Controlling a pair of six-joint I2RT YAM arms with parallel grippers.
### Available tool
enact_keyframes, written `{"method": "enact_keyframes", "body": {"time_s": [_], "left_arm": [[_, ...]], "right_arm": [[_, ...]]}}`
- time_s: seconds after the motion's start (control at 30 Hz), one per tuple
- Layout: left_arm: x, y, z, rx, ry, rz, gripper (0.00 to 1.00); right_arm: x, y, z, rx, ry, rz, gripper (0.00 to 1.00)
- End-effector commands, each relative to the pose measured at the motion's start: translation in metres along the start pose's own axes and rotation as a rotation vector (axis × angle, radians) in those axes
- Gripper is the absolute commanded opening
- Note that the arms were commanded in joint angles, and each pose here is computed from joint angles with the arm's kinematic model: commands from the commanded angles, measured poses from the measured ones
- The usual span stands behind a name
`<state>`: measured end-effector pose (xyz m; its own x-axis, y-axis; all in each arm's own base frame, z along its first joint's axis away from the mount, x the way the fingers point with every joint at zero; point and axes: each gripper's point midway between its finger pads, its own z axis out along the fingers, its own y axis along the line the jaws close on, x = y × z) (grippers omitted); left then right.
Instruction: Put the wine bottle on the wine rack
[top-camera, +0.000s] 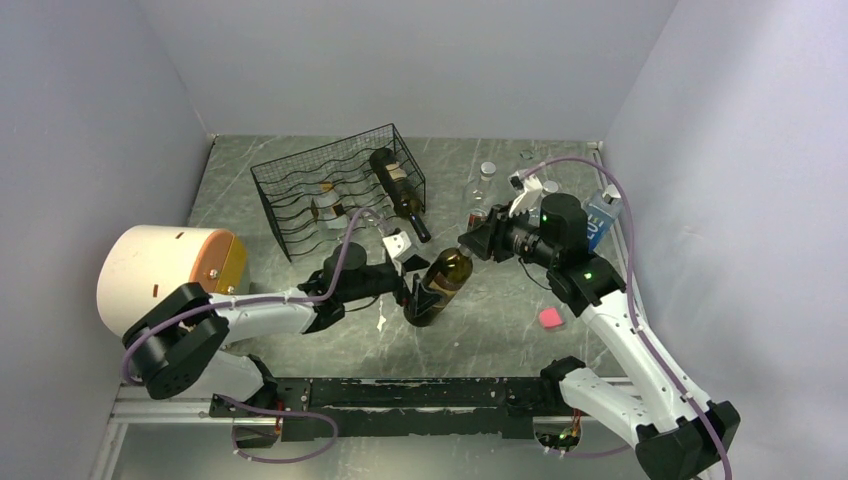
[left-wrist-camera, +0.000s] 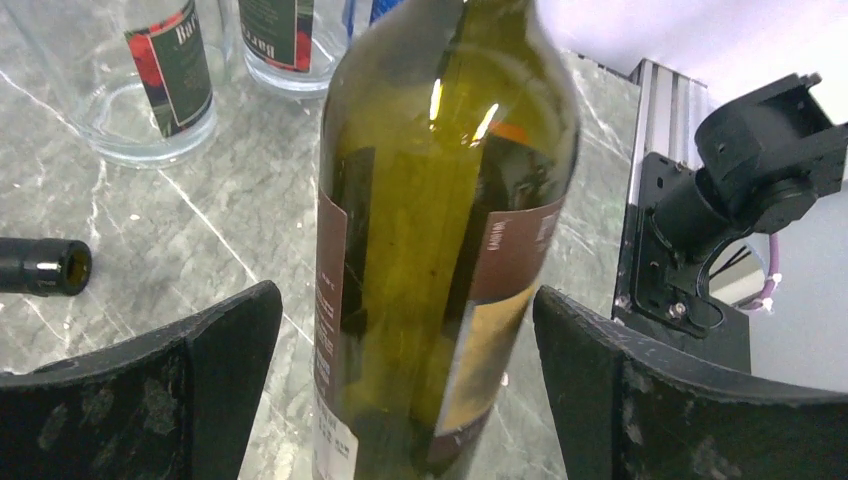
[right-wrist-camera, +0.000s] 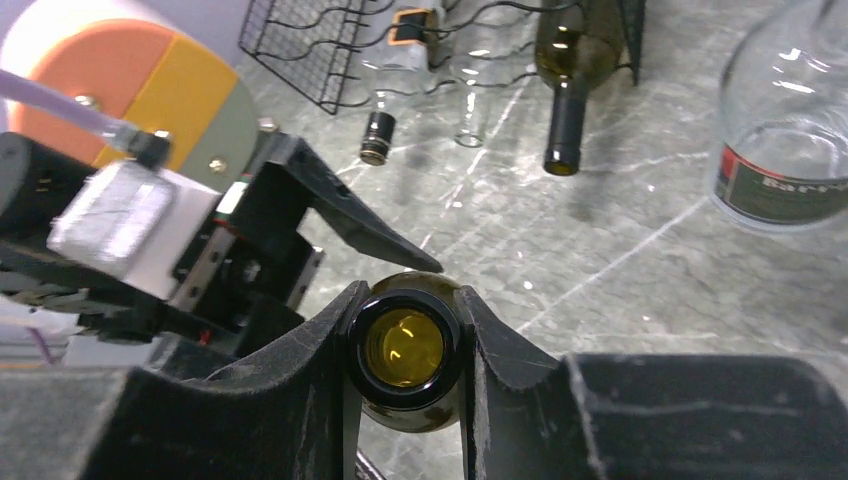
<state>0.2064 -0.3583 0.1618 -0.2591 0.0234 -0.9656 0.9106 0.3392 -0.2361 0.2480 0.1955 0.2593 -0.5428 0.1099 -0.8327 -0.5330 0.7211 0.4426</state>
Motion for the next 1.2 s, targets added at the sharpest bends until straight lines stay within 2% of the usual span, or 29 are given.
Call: {"method": "enact_keyframes", "body": {"time_s": [0.0, 0.23, 0.33, 0.37, 0.43, 0.5, 0.6, 0.63, 0.67, 0.73, 0.77, 0.8, 0.93, 1.17], "left_arm": [[0.008, -0.004, 0.003, 0.050, 0.017, 0.033, 0.99], [0.015, -0.011, 0.003, 0.103, 0.026, 0.053, 0.95], [0.008, -0.019, 0.001, 0.143, -0.007, 0.072, 0.87], [0.005, -0.022, -0.001, 0.156, -0.018, 0.082, 0.82], [0.003, -0.029, -0.003, 0.201, -0.029, 0.109, 0.61], [0.001, -0.038, -0.006, 0.244, -0.033, 0.127, 0.50], [-0.002, -0.041, -0.010, 0.264, -0.042, 0.159, 0.16], [-0.003, -0.040, -0.009, 0.259, -0.044, 0.172, 0.08], [-0.005, -0.040, -0.009, 0.254, -0.047, 0.186, 0.07], [-0.012, -0.036, -0.009, 0.235, -0.054, 0.230, 0.07], [-0.017, -0.033, -0.009, 0.217, -0.063, 0.252, 0.07], [-0.024, -0.032, -0.008, 0.204, -0.077, 0.277, 0.07], [-0.053, -0.037, -0.013, 0.208, -0.119, 0.403, 0.07], [-0.085, -0.018, -0.017, 0.080, -0.130, 0.722, 0.07]], "right_arm": [[-0.034, 0.039, -0.006, -0.187, -0.110, -0.017, 0.00], [-0.027, 0.053, -0.014, -0.266, -0.092, -0.034, 0.00], [-0.022, 0.055, -0.016, -0.276, -0.074, -0.032, 0.00], [-0.020, 0.055, -0.016, -0.281, -0.066, -0.029, 0.00], [-0.019, 0.057, -0.017, -0.288, -0.057, -0.025, 0.00], [-0.020, 0.060, -0.020, -0.299, -0.054, -0.019, 0.00], [-0.020, 0.064, -0.024, -0.311, -0.049, -0.013, 0.00], [-0.020, 0.064, -0.025, -0.308, -0.045, -0.012, 0.06], [-0.019, 0.062, -0.025, -0.296, -0.041, -0.013, 0.17], [-0.018, 0.056, -0.024, -0.259, -0.037, -0.011, 0.46], [-0.017, 0.052, -0.025, -0.235, -0.039, -0.014, 0.56], [-0.017, 0.049, -0.026, -0.213, -0.039, -0.020, 0.61], [-0.025, 0.045, -0.036, -0.152, -0.046, -0.046, 0.71], [-0.051, 0.054, -0.061, -0.116, -0.105, -0.109, 0.76]]}}
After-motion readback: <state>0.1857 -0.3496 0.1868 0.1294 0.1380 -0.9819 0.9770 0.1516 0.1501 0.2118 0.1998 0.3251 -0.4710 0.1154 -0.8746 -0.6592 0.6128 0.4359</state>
